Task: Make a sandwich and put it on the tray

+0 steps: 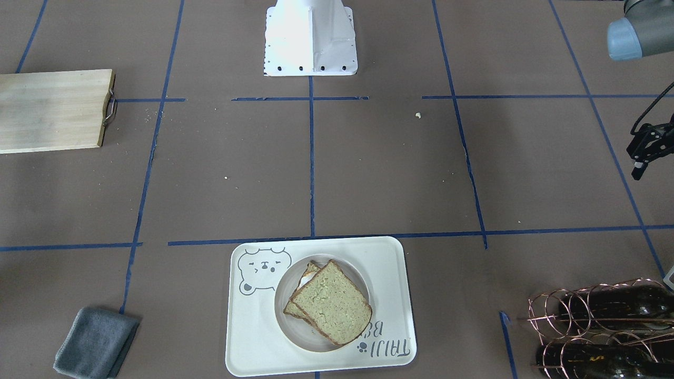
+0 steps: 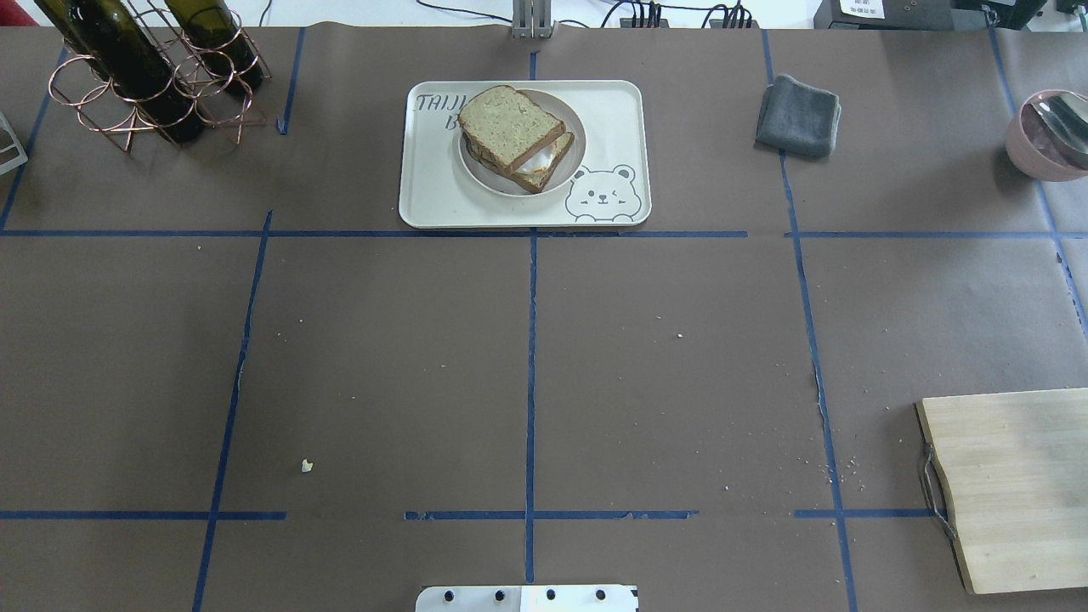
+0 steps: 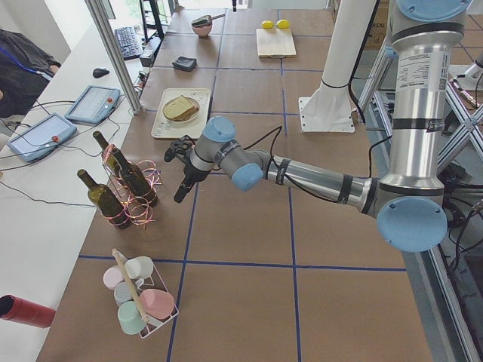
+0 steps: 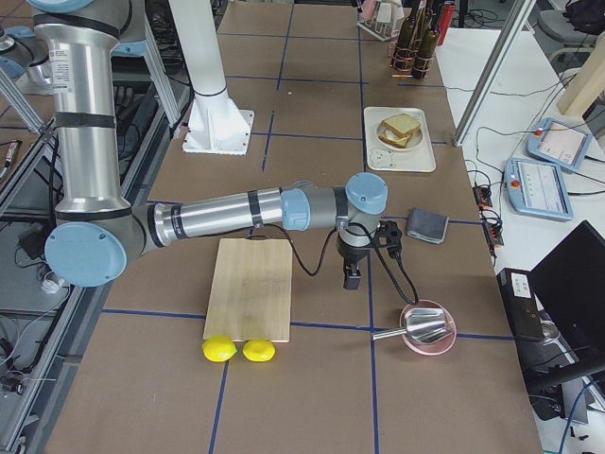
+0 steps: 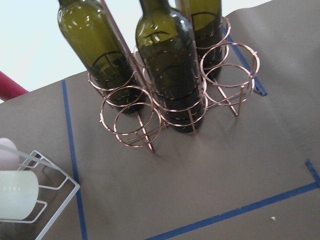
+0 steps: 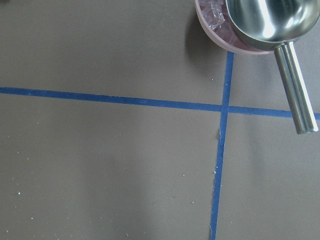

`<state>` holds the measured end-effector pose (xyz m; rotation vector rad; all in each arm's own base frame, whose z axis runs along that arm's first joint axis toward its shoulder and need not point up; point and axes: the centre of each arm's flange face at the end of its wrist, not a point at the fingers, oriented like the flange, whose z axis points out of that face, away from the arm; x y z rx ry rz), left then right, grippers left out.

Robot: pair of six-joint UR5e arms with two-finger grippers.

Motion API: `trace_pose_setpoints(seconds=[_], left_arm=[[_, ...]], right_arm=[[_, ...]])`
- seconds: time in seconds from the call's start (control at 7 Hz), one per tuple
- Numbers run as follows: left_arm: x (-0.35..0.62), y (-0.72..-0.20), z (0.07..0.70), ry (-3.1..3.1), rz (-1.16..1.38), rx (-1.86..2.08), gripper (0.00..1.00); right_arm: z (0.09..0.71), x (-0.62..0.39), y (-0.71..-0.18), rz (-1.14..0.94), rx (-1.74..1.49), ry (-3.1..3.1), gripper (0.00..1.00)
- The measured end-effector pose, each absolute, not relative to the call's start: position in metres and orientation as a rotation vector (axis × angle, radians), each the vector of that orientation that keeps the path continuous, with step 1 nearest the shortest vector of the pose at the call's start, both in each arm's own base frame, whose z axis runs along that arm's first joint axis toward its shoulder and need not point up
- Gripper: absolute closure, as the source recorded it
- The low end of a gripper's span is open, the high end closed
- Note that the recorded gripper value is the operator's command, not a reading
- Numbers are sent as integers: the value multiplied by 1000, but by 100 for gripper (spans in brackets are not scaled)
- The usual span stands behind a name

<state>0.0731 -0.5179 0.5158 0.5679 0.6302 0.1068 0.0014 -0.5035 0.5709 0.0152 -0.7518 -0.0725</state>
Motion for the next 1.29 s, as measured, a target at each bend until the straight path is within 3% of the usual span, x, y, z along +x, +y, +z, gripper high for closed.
trace_pose_setpoints(seconds=[0.57,1.29], left_arm=[[-8,-501,583,490,272,390,0],[-51,-437,641,800,178,118,0]], right_arm=[[580,10,-497,-53,3,-757,0],[631,54,-468,-2,-35,-829,0]])
